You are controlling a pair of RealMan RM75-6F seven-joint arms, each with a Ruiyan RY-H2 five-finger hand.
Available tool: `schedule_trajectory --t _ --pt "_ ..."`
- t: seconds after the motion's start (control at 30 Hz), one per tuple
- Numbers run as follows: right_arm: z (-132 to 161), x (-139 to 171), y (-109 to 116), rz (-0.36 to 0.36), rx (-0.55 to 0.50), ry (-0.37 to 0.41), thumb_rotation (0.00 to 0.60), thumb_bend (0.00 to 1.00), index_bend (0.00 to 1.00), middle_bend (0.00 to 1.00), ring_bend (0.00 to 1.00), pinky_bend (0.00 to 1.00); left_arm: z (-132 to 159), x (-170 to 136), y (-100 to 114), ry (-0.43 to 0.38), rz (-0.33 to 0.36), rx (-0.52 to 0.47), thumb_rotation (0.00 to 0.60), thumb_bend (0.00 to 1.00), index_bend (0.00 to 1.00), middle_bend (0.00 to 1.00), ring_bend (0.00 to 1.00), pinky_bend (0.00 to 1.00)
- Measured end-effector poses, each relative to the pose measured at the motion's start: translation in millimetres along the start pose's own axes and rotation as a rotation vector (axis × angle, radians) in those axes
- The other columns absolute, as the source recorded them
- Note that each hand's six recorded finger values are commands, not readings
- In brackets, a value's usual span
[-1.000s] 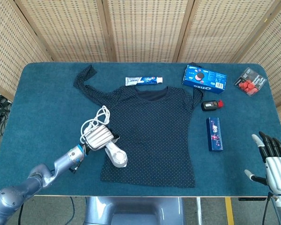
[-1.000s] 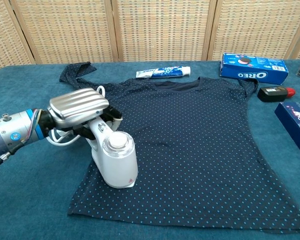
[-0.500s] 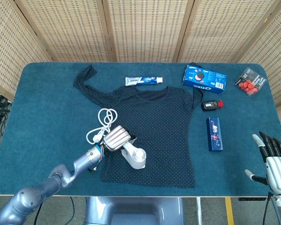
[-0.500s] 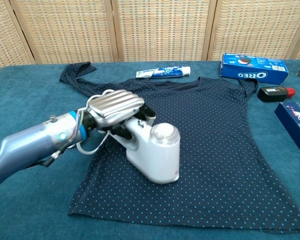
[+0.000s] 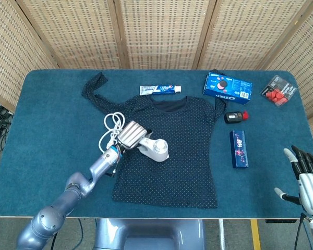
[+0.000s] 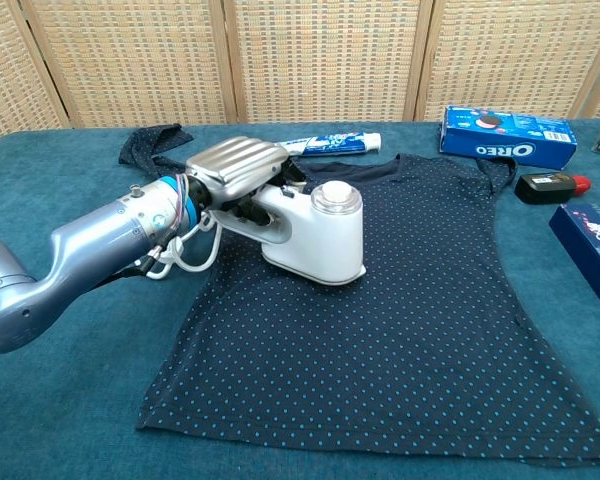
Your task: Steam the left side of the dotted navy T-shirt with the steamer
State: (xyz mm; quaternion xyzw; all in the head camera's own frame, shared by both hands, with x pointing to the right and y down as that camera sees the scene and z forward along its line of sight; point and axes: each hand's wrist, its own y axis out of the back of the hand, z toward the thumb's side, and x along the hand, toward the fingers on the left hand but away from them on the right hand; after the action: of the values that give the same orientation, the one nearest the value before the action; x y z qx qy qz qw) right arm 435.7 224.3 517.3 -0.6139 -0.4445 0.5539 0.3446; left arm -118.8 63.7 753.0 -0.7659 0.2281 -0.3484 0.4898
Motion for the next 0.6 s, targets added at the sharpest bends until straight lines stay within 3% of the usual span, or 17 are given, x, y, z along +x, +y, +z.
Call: schedule_trajectory --t 0.2,0.6 --pt "0.2 0.4 0.8 -0.002 -0.001 0.001 0.600 0.00 0.01 0.00 0.00 0.00 3.5 -1.3 -9.5 0.005 -0.027 -0.007 0.600 0.65 1.00 0.82 0.71 0.77" --pt "0.9 0.8 0.7 -0.001 0.001 0.004 0.600 0.00 0.01 0.00 0.00 0.00 27.3 -19.5 -23.9 -0.107 -0.055 -0.034 0.600 0.65 1.00 0.82 0.71 0.77"
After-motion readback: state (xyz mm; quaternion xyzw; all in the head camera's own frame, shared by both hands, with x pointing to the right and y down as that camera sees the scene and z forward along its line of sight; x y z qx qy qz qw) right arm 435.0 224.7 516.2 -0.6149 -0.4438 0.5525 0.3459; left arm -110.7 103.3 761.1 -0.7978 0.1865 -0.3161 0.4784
